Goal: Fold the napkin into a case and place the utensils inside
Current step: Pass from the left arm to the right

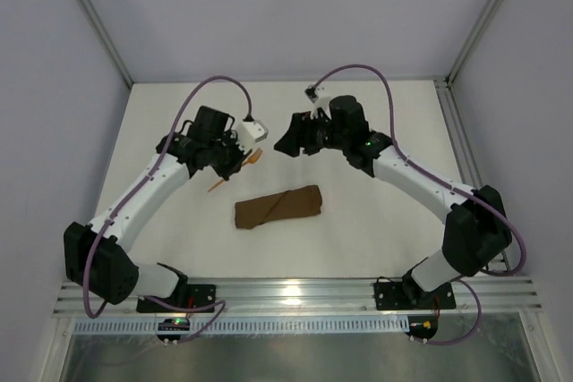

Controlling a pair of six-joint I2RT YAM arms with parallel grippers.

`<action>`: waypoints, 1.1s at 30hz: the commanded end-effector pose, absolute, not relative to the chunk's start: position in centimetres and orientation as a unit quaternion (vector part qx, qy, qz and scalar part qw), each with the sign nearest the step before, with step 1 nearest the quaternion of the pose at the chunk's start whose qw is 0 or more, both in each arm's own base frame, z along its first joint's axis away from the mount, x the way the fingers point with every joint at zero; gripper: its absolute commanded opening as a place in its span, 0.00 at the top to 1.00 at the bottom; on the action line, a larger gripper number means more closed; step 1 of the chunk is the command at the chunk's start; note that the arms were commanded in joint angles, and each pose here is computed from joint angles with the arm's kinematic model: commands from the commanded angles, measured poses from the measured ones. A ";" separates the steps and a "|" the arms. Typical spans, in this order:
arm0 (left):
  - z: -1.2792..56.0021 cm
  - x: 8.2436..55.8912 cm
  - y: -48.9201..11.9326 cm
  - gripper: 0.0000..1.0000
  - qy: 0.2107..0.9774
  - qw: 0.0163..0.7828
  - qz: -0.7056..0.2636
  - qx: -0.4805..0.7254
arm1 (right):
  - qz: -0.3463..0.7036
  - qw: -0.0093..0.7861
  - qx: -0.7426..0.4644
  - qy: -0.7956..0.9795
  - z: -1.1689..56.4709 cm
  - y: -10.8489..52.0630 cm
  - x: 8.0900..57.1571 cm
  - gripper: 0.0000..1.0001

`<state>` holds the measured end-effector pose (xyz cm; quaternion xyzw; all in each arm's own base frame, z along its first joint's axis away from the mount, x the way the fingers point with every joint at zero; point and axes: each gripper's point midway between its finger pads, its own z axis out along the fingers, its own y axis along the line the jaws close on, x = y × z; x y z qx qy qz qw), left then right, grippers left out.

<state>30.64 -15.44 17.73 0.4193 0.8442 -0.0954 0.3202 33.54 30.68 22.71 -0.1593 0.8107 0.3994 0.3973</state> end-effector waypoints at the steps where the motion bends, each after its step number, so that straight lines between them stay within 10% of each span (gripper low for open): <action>1: 16.2 27.2 -16.0 1.00 0.843 0.273 -0.099 0.453 | 0.472 0.371 -0.194 0.776 25.3 35.1 31.7 0.33; 14: 16.7 25.7 -18.0 1.00 0.819 0.275 -0.100 0.494 | 0.460 0.309 -0.175 0.814 19.4 37.3 31.1 0.41; 33: 15.6 25.8 -18.4 1.00 0.814 0.268 -0.099 0.506 | 0.480 0.279 -0.169 0.815 17.3 37.9 29.5 0.97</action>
